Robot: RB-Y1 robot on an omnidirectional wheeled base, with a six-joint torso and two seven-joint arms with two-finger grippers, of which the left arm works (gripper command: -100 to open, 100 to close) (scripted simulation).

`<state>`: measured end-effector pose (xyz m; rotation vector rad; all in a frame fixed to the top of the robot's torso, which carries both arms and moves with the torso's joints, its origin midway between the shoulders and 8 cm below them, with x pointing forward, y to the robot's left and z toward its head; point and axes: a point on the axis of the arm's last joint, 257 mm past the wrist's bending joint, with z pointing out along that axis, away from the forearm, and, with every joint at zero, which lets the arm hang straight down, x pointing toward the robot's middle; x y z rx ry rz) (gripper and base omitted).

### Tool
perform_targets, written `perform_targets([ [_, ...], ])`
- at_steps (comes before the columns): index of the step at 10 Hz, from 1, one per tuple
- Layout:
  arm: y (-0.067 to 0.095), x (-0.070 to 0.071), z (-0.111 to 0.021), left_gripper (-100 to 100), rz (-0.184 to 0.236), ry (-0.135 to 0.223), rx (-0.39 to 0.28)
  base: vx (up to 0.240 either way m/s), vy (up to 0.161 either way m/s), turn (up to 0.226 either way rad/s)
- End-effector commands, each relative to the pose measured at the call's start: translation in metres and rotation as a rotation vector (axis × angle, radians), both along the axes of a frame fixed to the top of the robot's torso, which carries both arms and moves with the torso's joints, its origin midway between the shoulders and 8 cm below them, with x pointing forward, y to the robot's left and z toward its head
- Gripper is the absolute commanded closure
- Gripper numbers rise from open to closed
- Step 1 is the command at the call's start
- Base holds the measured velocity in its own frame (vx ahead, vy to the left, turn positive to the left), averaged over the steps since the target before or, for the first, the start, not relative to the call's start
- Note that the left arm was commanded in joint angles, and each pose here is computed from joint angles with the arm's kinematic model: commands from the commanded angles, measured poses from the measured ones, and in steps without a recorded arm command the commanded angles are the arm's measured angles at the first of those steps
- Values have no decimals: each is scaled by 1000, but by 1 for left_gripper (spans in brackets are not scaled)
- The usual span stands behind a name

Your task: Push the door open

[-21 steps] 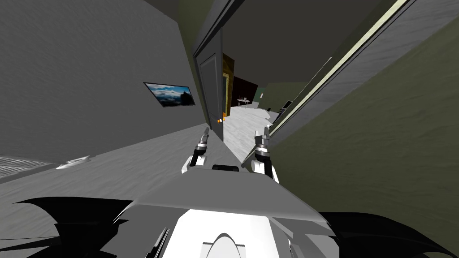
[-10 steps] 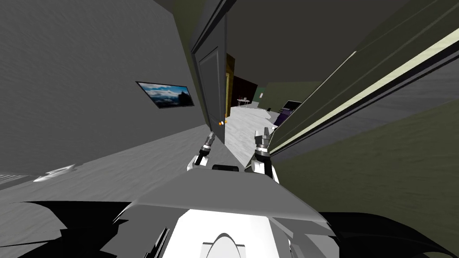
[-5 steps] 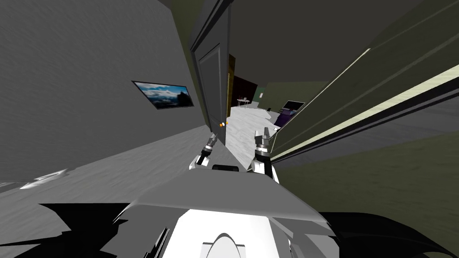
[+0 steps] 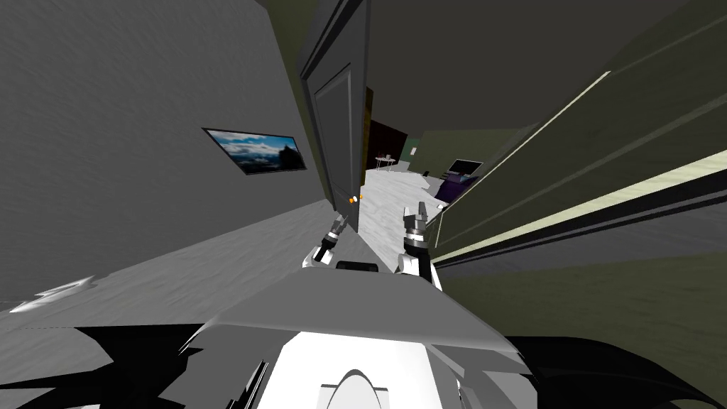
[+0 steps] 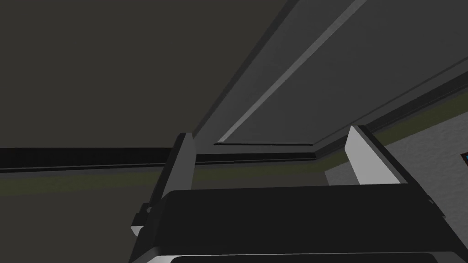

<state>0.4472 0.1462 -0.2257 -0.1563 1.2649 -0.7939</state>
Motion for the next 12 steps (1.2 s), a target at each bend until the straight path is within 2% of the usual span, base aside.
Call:
perform_targets([
  [1,-5,0,-9,-100,-9,3,38,85,87,-20],
  [11,-37,-5,-64,-100,-78,18,253,95,74,-15],
  [12,-43,-7,-75,-100,-93,18,294,100,112,-21],
])
